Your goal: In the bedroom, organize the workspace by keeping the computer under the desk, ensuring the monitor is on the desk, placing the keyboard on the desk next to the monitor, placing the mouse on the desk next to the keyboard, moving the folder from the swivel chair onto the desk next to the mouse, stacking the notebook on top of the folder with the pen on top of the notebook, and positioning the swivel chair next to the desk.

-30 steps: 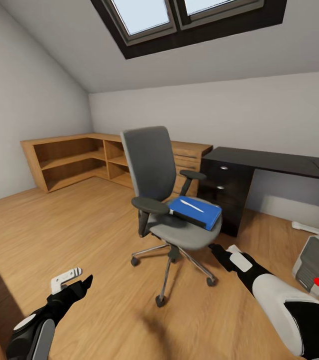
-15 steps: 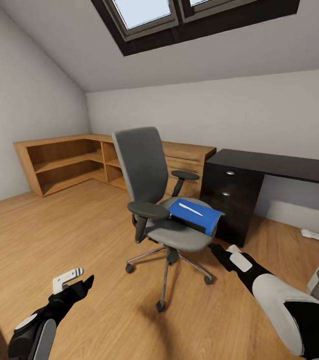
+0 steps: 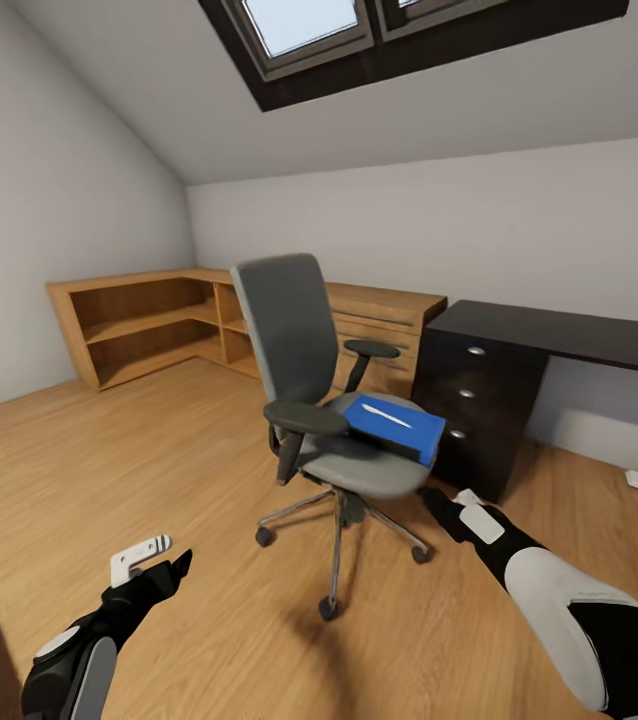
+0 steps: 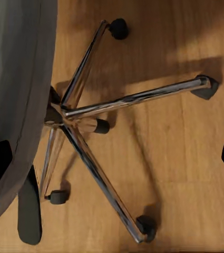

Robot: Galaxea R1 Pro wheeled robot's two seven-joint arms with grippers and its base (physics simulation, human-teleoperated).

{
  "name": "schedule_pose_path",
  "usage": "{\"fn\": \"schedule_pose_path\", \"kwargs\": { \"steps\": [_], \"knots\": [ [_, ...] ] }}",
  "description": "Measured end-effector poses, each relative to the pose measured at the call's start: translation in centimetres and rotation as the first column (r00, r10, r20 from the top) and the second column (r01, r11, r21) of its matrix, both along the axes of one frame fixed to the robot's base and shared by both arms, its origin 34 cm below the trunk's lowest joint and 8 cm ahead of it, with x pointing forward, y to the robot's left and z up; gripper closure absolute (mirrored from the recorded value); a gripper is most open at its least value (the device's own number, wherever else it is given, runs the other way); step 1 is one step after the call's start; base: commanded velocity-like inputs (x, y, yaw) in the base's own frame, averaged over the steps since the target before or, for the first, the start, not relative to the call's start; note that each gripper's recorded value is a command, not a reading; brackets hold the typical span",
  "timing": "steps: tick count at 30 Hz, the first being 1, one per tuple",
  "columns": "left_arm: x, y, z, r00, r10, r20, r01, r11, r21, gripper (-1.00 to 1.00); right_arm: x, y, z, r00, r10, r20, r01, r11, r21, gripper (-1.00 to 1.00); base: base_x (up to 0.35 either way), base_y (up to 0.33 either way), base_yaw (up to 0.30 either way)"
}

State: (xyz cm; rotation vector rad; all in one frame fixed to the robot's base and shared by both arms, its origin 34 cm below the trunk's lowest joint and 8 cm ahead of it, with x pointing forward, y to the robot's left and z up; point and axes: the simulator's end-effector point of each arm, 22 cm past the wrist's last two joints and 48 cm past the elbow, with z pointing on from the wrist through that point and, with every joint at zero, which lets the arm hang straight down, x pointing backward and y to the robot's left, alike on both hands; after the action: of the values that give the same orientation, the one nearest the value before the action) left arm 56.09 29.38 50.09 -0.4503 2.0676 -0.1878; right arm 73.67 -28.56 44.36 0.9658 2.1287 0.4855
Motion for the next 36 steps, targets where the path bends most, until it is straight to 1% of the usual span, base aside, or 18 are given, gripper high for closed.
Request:
{"fn": "schedule_pose_path", "kwargs": {
  "steps": [1, 17, 21, 32, 36],
  "knots": [
    [0.01, 0.00, -0.01, 1.000, 0.000, 0.000, 0.000, 1.000, 0.000, -1.00, 0.01, 0.18, -0.02, 1.000, 0.000, 0.001, 0.000, 1.000, 0.007, -1.00, -0.003, 0.000, 0.275],
    [-0.11, -0.06, -0.49, 1.000, -0.001, -0.011, 0.001, 1.000, -0.001, -1.00, 0.00, 0.11, -0.02, 1.000, 0.001, 0.001, -0.001, 1.000, 0.004, -1.00, 0.000, 0.000, 0.271],
    [-0.10, -0.17, -0.53, 1.000, -0.004, -0.011, 0.004, 1.000, -0.003, -1.00, -0.01, 0.20, 0.01, 1.000, 0.001, 0.001, -0.001, 1.000, 0.008, -1.00, 0.115, 0.000, 0.051],
    [-0.12, -0.26, -0.62, 1.000, -0.007, -0.012, 0.007, 1.000, -0.004, -1.00, 0.00, 0.15, 0.05, 1.000, 0.002, 0.002, -0.002, 1.000, 0.003, -1.00, 0.306, 0.000, 0.002],
    [-0.12, -0.21, -0.67, 1.000, -0.005, -0.014, 0.005, 1.000, -0.003, -1.00, 0.05, 0.18, 0.05, 1.000, 0.002, 0.003, -0.002, 1.000, 0.006, -1.00, 0.106, 0.000, 0.000]
  ]
}}
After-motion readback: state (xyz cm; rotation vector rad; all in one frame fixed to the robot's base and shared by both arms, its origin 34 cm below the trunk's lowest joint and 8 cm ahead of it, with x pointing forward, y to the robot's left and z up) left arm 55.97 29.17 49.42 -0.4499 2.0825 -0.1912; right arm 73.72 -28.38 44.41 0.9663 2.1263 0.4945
